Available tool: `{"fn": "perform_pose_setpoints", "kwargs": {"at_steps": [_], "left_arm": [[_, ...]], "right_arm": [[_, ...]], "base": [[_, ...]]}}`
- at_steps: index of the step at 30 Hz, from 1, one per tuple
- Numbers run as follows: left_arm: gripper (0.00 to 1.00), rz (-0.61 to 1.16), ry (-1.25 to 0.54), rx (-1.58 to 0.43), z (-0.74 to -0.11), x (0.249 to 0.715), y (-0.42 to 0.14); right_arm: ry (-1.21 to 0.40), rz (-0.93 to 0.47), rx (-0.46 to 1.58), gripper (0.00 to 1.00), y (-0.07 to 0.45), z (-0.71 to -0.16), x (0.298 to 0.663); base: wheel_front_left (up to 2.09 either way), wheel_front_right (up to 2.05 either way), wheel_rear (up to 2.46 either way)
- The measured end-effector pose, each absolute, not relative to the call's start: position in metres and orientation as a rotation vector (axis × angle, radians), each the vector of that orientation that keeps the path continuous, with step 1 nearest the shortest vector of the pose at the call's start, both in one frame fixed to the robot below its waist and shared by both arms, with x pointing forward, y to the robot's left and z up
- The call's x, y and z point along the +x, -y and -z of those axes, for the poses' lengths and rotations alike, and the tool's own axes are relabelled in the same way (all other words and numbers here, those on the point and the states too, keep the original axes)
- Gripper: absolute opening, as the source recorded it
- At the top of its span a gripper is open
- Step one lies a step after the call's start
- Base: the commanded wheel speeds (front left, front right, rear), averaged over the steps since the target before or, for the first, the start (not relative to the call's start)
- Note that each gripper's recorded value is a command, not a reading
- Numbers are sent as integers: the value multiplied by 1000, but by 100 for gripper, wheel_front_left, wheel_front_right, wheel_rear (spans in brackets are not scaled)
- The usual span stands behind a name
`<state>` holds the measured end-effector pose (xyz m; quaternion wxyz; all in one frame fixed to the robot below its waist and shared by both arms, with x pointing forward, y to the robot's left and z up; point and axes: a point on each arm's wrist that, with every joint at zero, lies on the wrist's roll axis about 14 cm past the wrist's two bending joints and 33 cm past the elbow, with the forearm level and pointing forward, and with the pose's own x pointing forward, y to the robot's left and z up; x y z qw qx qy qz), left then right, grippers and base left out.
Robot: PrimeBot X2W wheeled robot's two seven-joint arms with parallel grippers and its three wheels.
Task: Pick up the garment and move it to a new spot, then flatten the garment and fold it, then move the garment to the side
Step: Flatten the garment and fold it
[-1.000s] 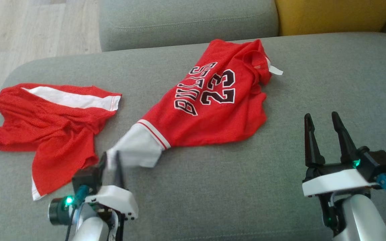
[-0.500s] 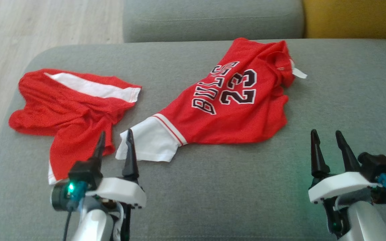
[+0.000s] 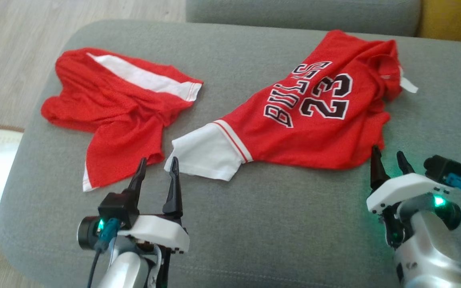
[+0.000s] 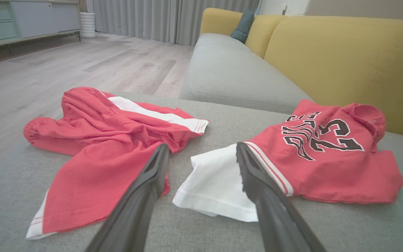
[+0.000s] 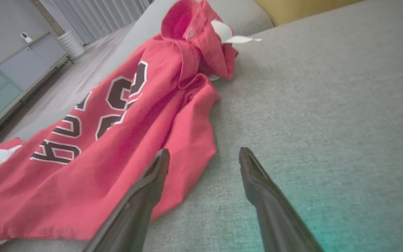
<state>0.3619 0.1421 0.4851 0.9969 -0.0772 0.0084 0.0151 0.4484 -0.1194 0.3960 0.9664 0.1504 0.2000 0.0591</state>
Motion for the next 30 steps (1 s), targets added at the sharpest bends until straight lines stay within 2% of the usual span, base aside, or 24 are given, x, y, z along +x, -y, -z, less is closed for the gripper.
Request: {"fn": "perform_pose_setpoints", "kwargs": {"at_steps": [7, 8, 9, 10, 19, 24, 30], "left_arm": [[100, -52, -24, -148, -483, 366, -150], [100, -52, -25, -147, -482, 366, -149], [100, -51, -26, -148, -482, 366, -149], [100, -50, -27, -147, -482, 367, -149], [100, 9, -14, -152, -487, 370, -130], [100, 65, -2, -167, -492, 370, -110], [100, 140, 2, -189, -497, 366, -84]], "right_arm": [[-459, -126, 290, 100, 107, -379, 461], [-463, -124, 291, 87, 107, -379, 462], [-460, -121, 292, 32, 108, -379, 463], [-454, -119, 290, 0, 108, -380, 464], [-368, -67, 244, 0, 137, -402, 461], [-268, 13, 184, 0, 179, -428, 453], [-202, 174, 60, 0, 251, -446, 415]], "base": [[0, 0, 0], [0, 0, 0], [0, 0, 0], [0, 0, 0], [0, 0, 0], [0, 0, 0], [0, 0, 0]]}}
